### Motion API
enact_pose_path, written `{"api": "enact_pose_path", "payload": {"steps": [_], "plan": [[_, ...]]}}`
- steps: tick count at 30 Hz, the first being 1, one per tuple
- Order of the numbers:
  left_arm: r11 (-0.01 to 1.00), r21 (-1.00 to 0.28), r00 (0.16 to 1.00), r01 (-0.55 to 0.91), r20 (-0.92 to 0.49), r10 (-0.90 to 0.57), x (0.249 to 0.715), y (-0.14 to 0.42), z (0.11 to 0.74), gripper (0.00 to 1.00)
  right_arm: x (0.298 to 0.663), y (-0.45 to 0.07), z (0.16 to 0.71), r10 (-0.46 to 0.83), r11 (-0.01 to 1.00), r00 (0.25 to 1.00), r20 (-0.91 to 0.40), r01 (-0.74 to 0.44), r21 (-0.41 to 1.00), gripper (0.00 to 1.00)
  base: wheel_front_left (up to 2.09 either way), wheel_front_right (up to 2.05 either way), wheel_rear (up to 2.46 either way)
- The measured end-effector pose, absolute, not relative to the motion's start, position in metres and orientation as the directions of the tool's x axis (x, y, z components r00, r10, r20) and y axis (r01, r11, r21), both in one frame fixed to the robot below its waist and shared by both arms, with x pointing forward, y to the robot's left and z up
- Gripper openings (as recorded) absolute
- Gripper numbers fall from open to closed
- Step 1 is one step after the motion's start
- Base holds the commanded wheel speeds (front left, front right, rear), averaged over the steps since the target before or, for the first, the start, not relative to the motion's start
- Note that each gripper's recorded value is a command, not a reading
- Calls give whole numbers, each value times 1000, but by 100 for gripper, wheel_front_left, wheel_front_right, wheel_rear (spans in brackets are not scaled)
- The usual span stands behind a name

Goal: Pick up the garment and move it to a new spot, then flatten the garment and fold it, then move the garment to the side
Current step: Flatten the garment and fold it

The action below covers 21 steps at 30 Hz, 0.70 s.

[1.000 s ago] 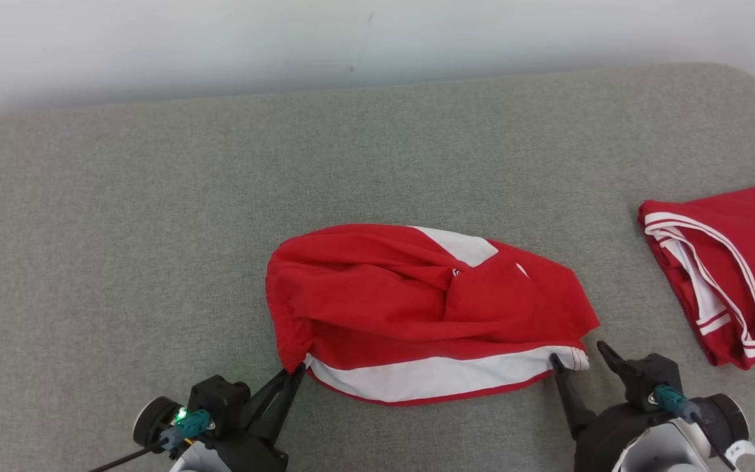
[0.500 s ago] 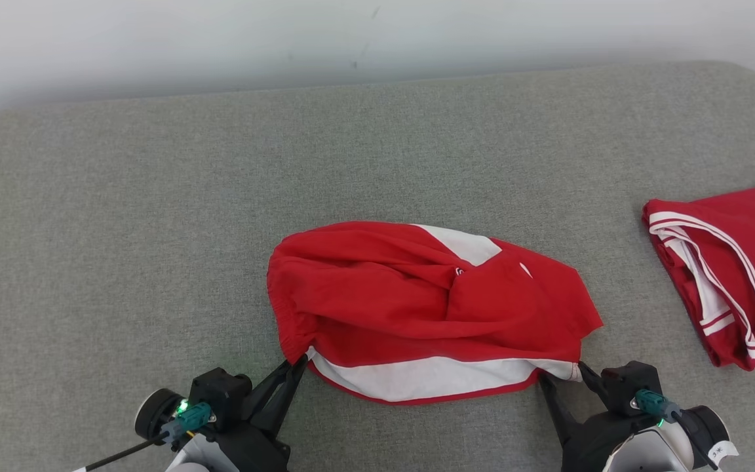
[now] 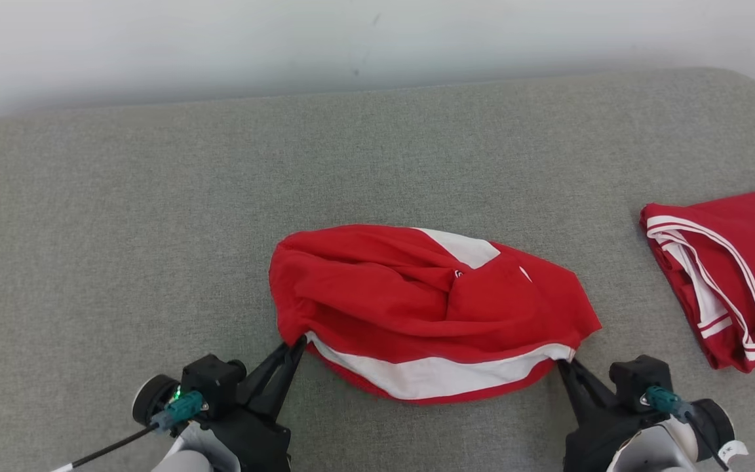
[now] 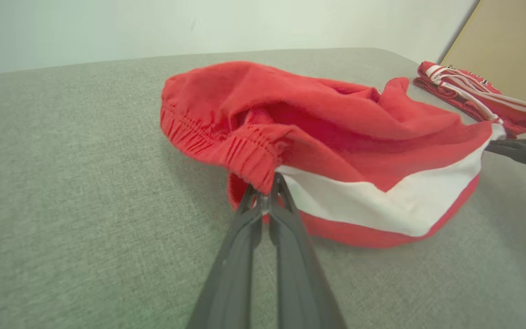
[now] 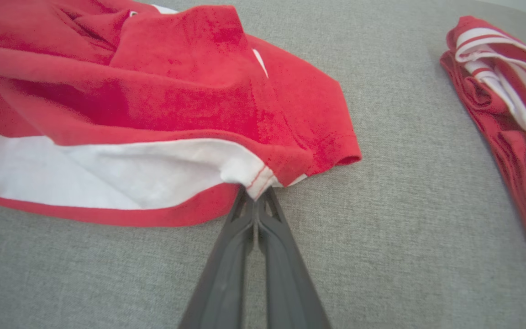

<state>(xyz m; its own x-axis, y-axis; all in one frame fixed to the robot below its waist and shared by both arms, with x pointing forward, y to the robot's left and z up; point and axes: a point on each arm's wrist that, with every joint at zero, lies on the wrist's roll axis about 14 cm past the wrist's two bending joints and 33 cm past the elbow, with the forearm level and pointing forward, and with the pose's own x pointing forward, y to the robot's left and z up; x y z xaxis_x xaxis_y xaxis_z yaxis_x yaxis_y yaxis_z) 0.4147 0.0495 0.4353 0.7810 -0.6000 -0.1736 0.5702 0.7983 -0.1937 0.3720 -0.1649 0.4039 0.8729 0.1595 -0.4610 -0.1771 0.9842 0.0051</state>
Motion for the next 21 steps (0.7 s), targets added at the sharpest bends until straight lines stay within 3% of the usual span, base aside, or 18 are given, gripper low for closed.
{"api": "enact_pose_path", "payload": {"steps": [10,21], "plan": [[776,-217,799,592,35,-600,440,44,504,0,408,-180,481,144,985,961,-236,-162,-60,0,0,0,0],[728,-142,741,671,148,-655,496,40,570,0,475,-169,564,246,956,966,-77,-255,-147,0,0,0,0]]}}
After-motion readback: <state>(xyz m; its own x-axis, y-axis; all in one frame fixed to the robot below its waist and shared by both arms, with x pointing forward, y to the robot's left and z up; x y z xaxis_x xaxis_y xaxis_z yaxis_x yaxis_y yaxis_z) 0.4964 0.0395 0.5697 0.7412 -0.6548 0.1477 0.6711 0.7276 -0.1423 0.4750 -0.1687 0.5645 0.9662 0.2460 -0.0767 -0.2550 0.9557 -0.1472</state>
